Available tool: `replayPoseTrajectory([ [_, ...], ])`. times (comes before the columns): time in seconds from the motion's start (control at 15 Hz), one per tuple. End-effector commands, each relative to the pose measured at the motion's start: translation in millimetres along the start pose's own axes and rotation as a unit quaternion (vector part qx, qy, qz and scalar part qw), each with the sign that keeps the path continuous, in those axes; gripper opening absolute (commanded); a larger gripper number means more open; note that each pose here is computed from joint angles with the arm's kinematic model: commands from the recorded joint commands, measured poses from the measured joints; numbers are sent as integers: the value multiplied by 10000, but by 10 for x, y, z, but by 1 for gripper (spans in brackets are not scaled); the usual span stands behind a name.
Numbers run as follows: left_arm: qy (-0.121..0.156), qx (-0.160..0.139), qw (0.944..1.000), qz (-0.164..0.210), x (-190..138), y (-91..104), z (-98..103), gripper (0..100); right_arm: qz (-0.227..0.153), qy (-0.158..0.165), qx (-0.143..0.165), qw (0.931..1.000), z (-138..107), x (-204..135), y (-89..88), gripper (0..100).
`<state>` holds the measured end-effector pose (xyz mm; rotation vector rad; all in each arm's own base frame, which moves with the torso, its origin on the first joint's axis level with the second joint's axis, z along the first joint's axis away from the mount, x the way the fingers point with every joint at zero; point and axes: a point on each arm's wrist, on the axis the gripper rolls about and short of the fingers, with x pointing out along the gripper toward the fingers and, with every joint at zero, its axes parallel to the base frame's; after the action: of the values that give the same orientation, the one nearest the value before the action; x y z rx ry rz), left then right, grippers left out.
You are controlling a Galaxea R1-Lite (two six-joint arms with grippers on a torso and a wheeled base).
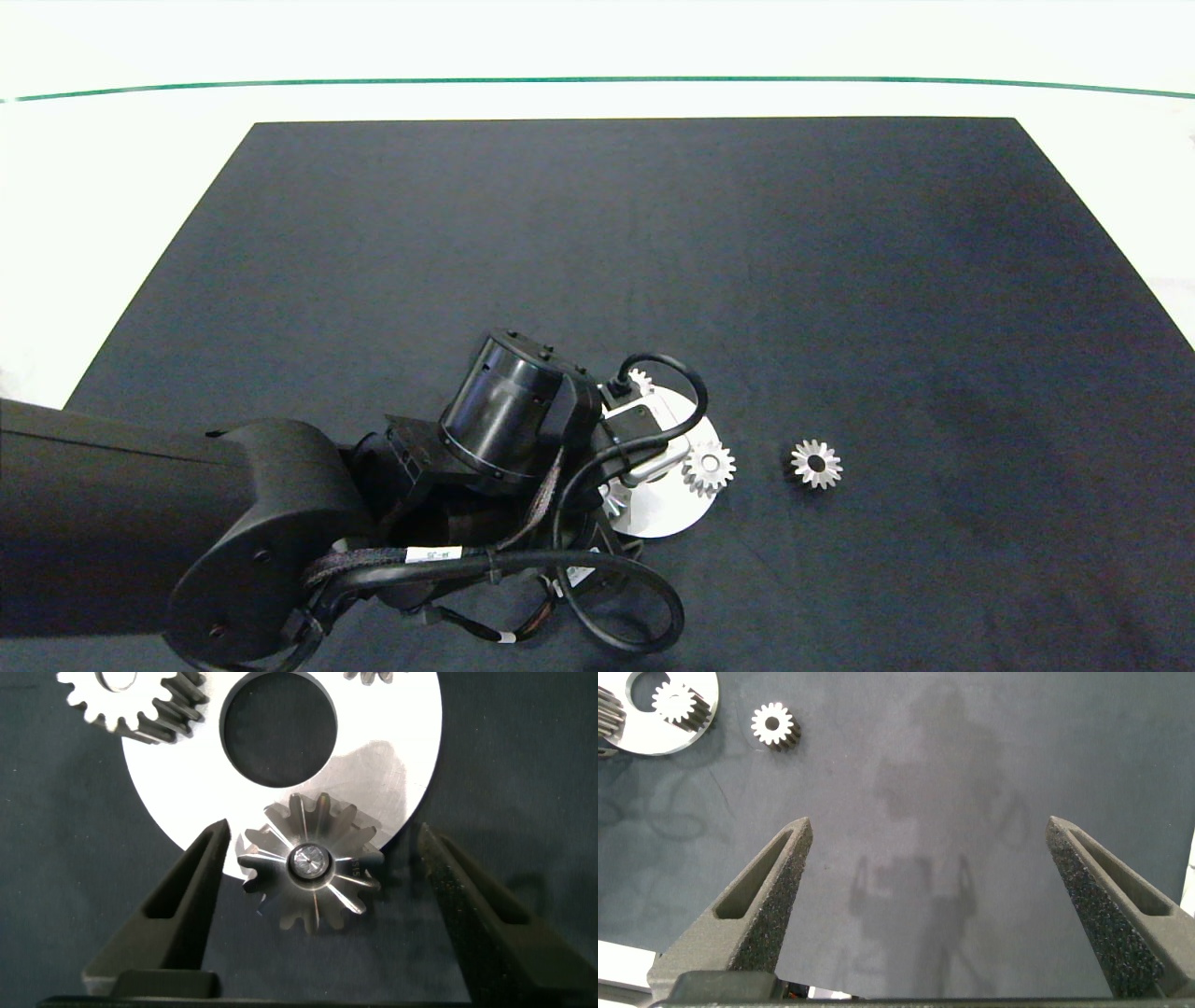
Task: Remove an incorrectly installed larger gear and replace it with the correct smaller gear
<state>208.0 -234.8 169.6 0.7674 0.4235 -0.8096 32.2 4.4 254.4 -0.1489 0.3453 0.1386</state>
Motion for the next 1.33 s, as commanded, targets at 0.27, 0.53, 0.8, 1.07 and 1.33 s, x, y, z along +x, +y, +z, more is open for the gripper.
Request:
replayPoseTrajectory([
  [0.27,-6,13,10000,9,-3,1,3,68,6,9,-9,10000,-1,-1,0,100],
  [0.53,31,15,10000,-3,22,-3,-8,60,-2,9,-2,10000,-1,-1,0,100],
  [0.8,78,23,10000,-28,48,-15,-21,53,6,9,-2,10000,-1,-1,0,100],
  [1.07,108,31,9999,-36,52,-11,-24,44,-1,17,-10,10000,-5,1,0,100],
  [1.33,108,23,9999,-36,50,-9,-20,36,6,9,-9,10000,-5,-3,1,100],
])
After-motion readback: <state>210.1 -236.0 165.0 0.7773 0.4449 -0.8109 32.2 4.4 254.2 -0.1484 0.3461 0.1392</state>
